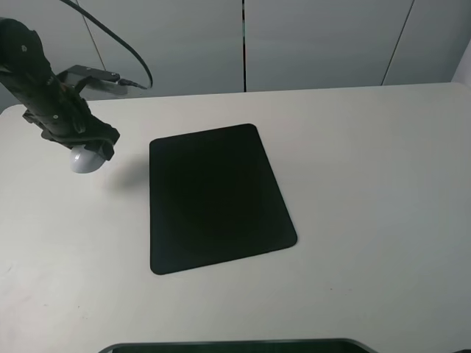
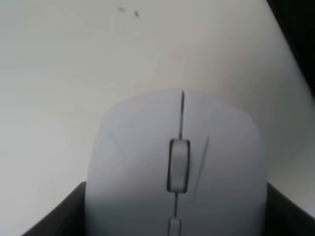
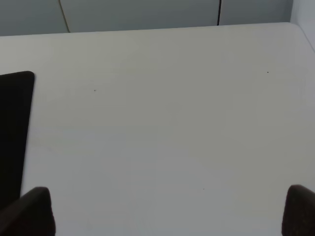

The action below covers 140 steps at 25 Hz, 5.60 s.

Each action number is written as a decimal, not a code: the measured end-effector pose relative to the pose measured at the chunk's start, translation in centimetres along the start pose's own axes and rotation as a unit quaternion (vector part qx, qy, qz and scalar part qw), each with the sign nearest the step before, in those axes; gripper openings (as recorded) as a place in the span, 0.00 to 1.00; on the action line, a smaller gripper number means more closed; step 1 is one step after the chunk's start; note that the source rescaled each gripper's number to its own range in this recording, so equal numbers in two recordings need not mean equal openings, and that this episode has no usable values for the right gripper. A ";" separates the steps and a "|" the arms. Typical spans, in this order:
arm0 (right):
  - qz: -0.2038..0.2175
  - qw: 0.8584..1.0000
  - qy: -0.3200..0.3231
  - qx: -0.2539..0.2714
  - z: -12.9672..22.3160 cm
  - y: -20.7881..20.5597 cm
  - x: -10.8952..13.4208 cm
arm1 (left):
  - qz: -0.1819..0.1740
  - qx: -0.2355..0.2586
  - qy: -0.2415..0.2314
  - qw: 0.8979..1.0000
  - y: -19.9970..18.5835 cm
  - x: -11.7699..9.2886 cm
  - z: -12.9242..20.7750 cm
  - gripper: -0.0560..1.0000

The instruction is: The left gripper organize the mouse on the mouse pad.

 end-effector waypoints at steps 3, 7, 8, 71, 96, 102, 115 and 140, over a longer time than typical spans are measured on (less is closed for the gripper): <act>0.000 1.000 0.000 0.000 0.0 0.0 0.0 | -0.001 -0.009 -0.058 0.998 -1.1 0.0 -0.1 0.06; 0.000 1.000 0.000 0.000 0.0 0.0 0.0 | -0.011 0.013 -0.110 0.994 -1.6 -0.4 0.4 0.06; 0.000 1.000 0.000 0.000 0.0 0.0 0.0 | -0.015 0.018 -0.122 0.992 -1.6 -0.5 0.6 0.06; 0.000 1.000 0.000 0.000 0.0 0.0 0.0 | 0.021 0.089 -0.306 0.948 4.5 -20.6 -1.0 0.06; 0.000 1.000 0.000 0.000 0.0 0.0 0.0 | 0.011 0.082 -0.274 0.958 5.1 -20.7 -0.8 0.07; 0.000 1.000 0.000 0.000 0.0 0.0 0.0 | -0.001 0.096 -0.264 0.960 5.0 -20.5 -0.4 0.11; 0.000 1.000 0.000 0.000 0.0 0.0 0.0 | -0.010 0.105 -0.271 0.957 5.0 -20.4 -0.2 0.98; 0.000 1.000 0.000 0.000 0.0 0.0 0.0 | 0.035 0.056 -0.211 0.975 -2.1 -19.9 -2.4 0.99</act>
Point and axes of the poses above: a point on each arm's last joint axis where the gripper is mounted, y pointing out along that axis toward the gripper, x along the wrist's bending axis when the last joint is at zero, z = x × y, the point moved 3 cm from there along y, pointing out along that axis toward the gripper, and after that the axes turned 2 degrees about -y, right-handed, at the moved point
